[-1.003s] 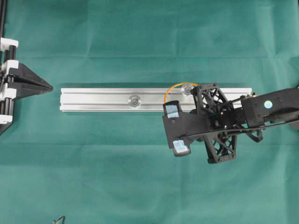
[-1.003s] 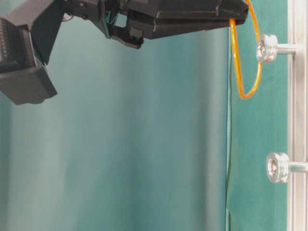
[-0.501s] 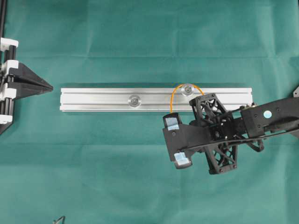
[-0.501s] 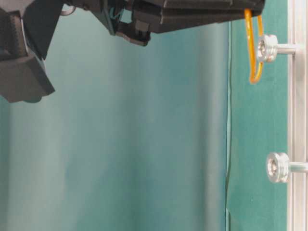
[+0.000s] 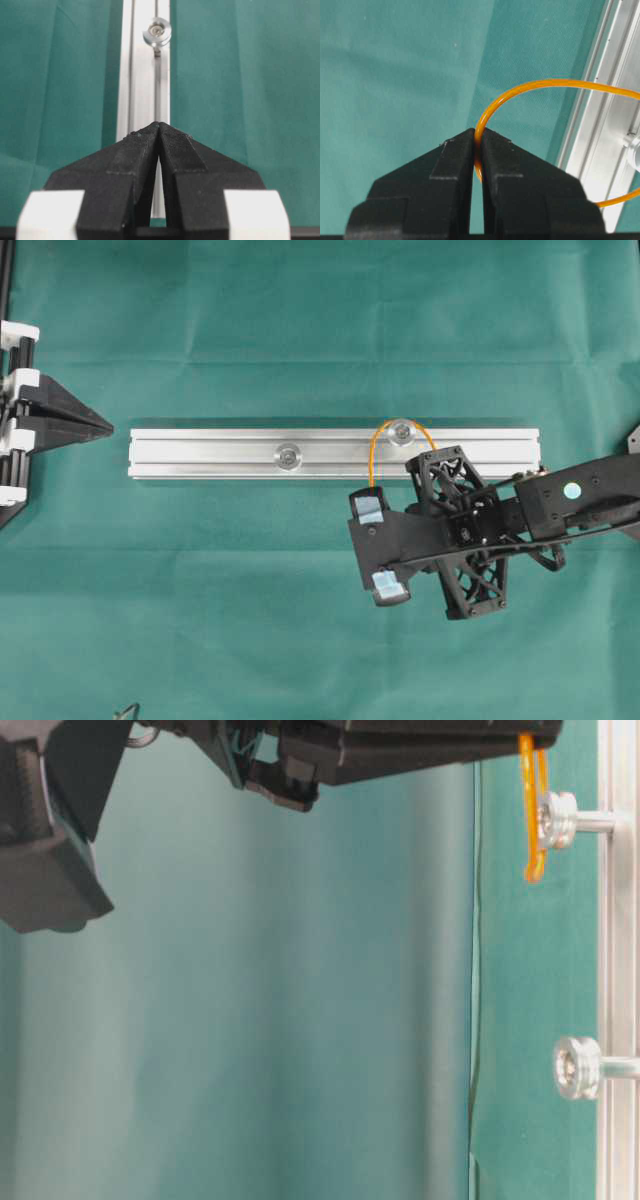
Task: Hook the rubber onto the shaft.
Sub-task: 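Move the held band over the right metal peg and lower it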
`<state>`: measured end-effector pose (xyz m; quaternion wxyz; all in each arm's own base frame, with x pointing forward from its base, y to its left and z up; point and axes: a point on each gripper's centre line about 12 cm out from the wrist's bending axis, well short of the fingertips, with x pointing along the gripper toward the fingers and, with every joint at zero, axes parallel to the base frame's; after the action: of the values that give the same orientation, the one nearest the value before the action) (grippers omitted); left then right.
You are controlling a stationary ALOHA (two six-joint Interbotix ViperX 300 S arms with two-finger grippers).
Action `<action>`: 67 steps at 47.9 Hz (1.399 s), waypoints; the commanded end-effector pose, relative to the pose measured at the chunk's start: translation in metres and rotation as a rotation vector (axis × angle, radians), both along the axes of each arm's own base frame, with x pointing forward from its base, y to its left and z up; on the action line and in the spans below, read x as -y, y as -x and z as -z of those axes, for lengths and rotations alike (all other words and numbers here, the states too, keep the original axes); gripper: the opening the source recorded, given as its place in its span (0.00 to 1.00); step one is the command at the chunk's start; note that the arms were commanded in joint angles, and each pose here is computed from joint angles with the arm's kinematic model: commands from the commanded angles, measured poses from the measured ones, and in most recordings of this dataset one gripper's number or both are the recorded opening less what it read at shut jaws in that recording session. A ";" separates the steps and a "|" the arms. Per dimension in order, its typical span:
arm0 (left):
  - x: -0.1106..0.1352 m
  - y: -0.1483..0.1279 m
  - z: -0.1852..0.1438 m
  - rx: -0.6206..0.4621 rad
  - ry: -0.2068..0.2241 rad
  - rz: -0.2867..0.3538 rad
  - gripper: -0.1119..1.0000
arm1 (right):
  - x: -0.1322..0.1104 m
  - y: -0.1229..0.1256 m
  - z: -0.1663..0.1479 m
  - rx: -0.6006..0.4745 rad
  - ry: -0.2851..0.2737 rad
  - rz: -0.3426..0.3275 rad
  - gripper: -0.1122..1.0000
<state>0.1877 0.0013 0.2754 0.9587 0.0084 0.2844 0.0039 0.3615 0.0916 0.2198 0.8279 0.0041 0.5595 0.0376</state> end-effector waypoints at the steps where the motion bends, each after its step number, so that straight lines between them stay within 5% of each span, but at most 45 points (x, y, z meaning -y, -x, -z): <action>1: 0.000 -0.004 -0.011 0.028 -0.003 0.002 0.10 | -0.004 -0.005 -0.011 0.046 -0.027 0.022 0.16; 14: 0.000 -0.003 -0.012 0.029 -0.001 0.002 0.10 | -0.007 -0.015 -0.008 0.077 -0.136 0.233 0.16; 30: 0.000 -0.003 -0.012 0.029 -0.004 0.003 0.10 | 0.000 -0.024 -0.006 0.056 -0.300 0.605 0.16; 46: 0.000 -0.003 -0.011 0.028 -0.004 0.003 0.10 | 0.000 -0.024 -0.004 0.020 -0.425 0.890 0.16; 57: 0.000 -0.003 -0.012 0.029 -0.006 0.003 0.10 | 0.000 -0.024 -0.005 0.008 -0.485 1.017 0.16; 67: 0.000 -0.003 -0.012 0.031 -0.006 0.003 0.10 | -0.001 -0.025 -0.004 0.005 -0.504 1.055 0.16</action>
<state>0.1877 0.0013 0.2754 0.9587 0.0091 0.2844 0.0037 0.3813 0.0905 0.2112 0.7028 0.4706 0.4662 -0.2593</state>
